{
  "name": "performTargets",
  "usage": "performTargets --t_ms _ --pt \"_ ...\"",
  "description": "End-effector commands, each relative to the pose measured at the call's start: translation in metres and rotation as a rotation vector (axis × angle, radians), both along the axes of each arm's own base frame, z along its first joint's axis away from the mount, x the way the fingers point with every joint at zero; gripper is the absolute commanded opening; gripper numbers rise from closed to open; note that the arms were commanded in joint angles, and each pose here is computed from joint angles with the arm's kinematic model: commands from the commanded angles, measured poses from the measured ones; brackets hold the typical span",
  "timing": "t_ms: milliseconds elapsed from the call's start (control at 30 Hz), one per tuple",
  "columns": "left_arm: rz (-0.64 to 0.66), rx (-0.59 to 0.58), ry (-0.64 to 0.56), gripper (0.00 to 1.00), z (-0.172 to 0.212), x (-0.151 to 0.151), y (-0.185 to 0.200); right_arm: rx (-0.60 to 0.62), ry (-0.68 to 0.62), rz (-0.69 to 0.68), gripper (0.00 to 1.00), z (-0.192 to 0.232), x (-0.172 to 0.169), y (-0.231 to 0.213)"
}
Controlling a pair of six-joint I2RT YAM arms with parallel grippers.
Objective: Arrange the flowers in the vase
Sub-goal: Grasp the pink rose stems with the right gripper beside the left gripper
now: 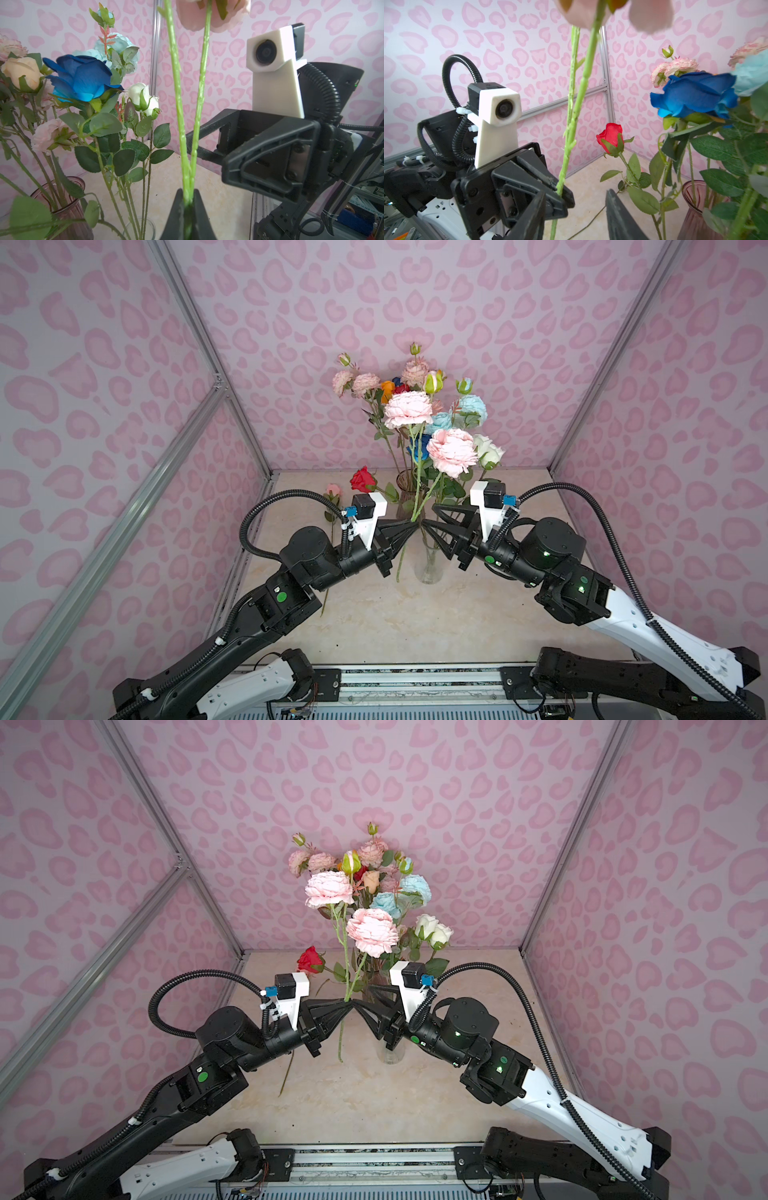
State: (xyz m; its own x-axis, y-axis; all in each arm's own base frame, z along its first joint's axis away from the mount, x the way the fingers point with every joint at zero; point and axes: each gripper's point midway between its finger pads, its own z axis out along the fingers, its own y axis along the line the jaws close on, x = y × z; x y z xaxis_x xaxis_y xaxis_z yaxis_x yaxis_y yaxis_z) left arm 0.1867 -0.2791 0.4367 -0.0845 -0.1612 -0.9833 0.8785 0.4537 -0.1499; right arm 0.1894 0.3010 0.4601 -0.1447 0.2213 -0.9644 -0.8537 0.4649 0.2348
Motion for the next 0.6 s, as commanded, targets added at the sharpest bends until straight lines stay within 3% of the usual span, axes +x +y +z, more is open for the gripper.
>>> performTargets --t_ms 0,300,567 --pt "0.022 -0.034 -0.059 0.03 0.014 0.001 0.002 0.096 0.009 0.061 0.48 0.015 -0.006 0.003" --pt "0.018 -0.008 -0.046 0.03 0.003 0.002 -0.001 0.168 0.075 0.082 0.39 0.019 0.015 0.01" --pt "0.022 0.004 -0.047 0.03 0.001 0.001 0.0 0.17 0.092 0.127 0.19 0.019 0.018 0.023"
